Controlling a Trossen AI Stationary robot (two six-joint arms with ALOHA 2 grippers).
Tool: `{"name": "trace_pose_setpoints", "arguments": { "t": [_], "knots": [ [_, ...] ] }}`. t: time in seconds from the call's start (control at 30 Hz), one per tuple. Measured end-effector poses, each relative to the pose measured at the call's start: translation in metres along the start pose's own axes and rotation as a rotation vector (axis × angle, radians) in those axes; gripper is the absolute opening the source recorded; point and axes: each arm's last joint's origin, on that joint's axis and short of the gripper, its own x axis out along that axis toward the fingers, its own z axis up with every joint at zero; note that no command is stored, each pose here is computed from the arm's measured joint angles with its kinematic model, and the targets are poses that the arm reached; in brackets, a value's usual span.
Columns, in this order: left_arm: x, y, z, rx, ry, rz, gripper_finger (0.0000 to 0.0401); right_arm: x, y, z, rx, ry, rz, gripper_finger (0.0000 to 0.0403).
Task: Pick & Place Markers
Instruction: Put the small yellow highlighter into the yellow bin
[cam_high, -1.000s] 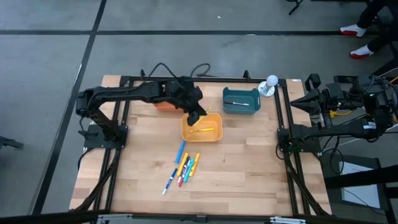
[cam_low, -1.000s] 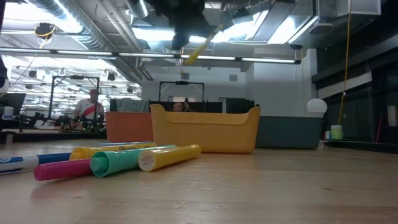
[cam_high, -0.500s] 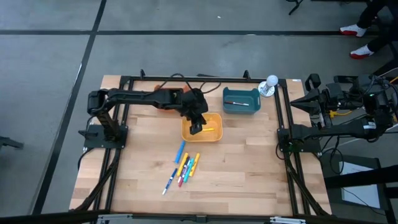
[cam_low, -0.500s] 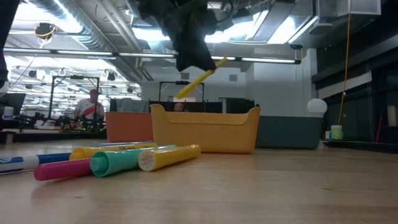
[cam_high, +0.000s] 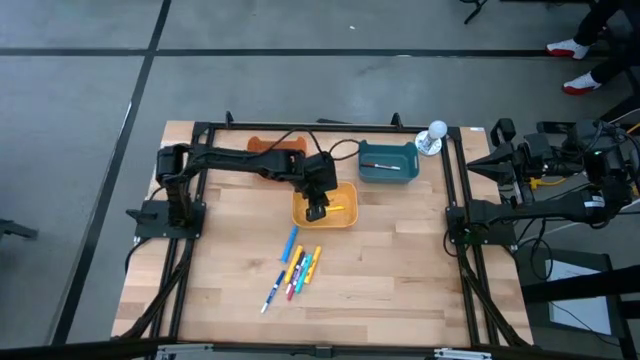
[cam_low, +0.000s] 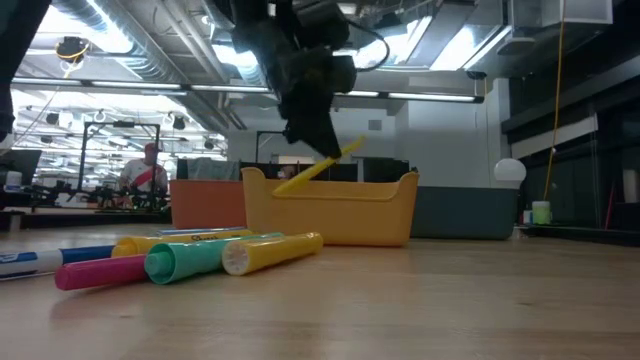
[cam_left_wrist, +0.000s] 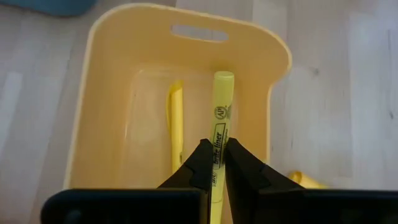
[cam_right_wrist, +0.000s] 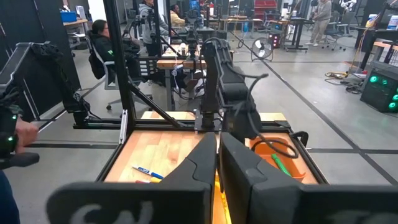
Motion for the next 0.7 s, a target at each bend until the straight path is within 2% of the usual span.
{"name": "trace_pose_setpoints", "arguments": {
  "t": [0.2, 0.5, 0.7],
  "knots": [
    [0.012, 0.002, -0.003, 0.008, 0.034, -0.003, 0.0017, 0.0, 0.0, 0.0, 0.0, 0.0, 0.0, 0.0023],
    [0.016, 0.0, -0.008, 0.016, 0.079, -0.006, 0.0017, 0.0, 0.0, 0.0, 0.0, 0.0, 0.0, 0.0023],
    [0.002, -0.003, 0.008, 0.043, 0.058, 0.025, 0.0017, 0.0, 0.0, 0.0, 0.0, 0.0, 0.0, 0.0023]
  ]
}}
